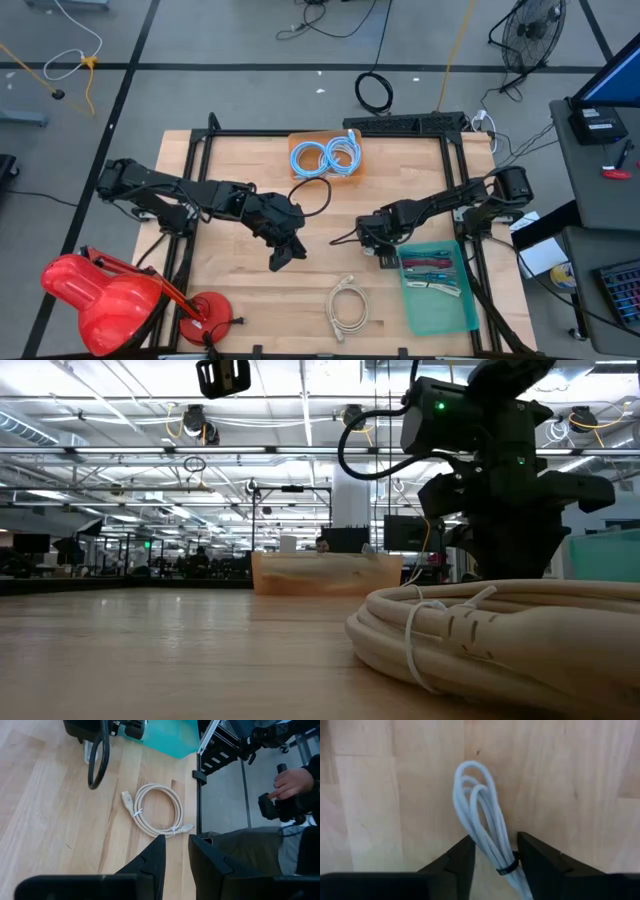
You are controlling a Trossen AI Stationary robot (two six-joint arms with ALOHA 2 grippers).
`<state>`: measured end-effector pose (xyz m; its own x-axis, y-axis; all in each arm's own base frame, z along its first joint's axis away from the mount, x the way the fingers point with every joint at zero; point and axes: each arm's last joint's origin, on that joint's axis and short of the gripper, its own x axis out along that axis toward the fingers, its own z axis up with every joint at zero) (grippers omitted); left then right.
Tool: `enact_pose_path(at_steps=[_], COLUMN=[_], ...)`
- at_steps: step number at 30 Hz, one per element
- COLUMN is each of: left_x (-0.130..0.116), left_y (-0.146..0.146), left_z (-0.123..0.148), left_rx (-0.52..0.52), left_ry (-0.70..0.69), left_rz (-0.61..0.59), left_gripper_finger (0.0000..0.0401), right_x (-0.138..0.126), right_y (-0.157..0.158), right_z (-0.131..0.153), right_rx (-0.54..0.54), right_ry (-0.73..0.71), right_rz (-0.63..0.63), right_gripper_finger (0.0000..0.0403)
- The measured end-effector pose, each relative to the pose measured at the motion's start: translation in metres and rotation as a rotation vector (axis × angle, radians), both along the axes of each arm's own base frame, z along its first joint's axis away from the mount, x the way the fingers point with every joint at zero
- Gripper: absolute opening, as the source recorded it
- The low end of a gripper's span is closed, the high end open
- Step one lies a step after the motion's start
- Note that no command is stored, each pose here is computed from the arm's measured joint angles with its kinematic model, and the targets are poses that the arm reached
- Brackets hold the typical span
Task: Pick & Place USB Port
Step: Put the small white charger cable into the green bin
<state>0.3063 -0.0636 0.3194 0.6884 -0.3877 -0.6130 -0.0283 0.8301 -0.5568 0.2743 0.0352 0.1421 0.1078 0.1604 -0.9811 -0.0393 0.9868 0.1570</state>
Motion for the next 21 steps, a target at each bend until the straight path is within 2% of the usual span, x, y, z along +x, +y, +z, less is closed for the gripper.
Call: enact_pose_path(at_steps=[4, 8, 14, 16, 21], left_x=[0.0, 0.001, 0.001, 0.001, 0.001], left_y=[0.0, 0.001, 0.001, 0.001, 0.001], left_z=[0.0, 0.001, 0.001, 0.001, 0.001], left_rx=[0.005, 0.008, 0.01, 0.011, 0.01], left_ry=[-0.007, -0.012, -0.014, -0.015, -0.015], left_rz=[-0.003, 0.003, 0.001, 0.0, -0.005], left_gripper_finger=[0.0085, 0.0085, 0.0085, 0.0085, 0.0085], right_x=[0.012, 0.033, 0.051, 0.049, 0.03], right_y=[0.0, -0.001, -0.003, 0.003, 0.032], right_z=[0.015, 0.045, 0.097, 0.113, 0.142], right_rx=[-0.036, -0.053, -0.042, -0.029, 0.082], right_ry=[-0.035, -0.127, -0.177, -0.146, -0.084], right_rz=[-0.012, -0.024, -0.078, -0.069, -0.043], right_gripper_finger=[0.0069, 0.0014, 0.0032, 0.003, 0.001])
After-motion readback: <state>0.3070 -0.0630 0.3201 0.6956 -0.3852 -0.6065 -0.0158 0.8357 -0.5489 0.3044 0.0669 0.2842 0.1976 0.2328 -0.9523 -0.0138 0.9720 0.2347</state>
